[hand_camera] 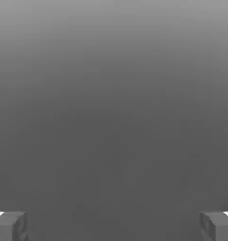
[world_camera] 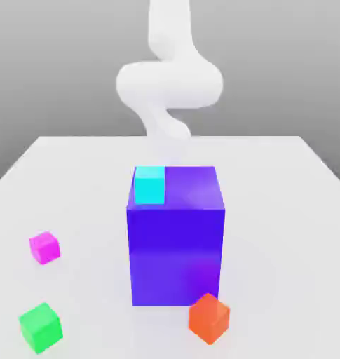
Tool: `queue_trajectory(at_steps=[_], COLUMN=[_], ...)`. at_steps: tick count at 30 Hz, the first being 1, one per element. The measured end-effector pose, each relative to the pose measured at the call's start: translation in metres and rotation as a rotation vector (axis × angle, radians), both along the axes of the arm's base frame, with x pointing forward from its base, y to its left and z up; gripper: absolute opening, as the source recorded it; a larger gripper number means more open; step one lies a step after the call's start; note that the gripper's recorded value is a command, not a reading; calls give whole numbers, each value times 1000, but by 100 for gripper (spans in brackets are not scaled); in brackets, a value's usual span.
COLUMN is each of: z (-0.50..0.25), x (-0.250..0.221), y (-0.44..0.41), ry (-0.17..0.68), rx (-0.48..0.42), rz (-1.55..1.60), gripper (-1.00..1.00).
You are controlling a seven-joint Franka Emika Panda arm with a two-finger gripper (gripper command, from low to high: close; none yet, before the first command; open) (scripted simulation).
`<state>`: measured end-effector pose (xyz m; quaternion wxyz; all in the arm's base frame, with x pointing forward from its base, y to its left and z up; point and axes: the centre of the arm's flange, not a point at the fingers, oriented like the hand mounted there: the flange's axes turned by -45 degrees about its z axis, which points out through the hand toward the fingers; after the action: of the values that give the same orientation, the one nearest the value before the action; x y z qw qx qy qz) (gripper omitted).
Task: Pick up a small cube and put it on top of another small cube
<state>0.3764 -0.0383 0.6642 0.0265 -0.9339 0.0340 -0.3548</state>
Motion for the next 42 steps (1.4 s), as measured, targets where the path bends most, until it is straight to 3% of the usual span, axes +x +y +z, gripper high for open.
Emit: queue_trajectory(at_steps=[6, 12, 19, 25, 42], z=[-129, -259, -388, -461, -528], x=[41, 32, -34, -132, -144], y=[-83, -148, -206, -246, -250], ry=[178, 346, 531, 674, 700], rx=[135, 225, 267, 255, 226], rz=[-107, -248, -452, -678, -696], gripper=[0, 0, 0, 0, 0])
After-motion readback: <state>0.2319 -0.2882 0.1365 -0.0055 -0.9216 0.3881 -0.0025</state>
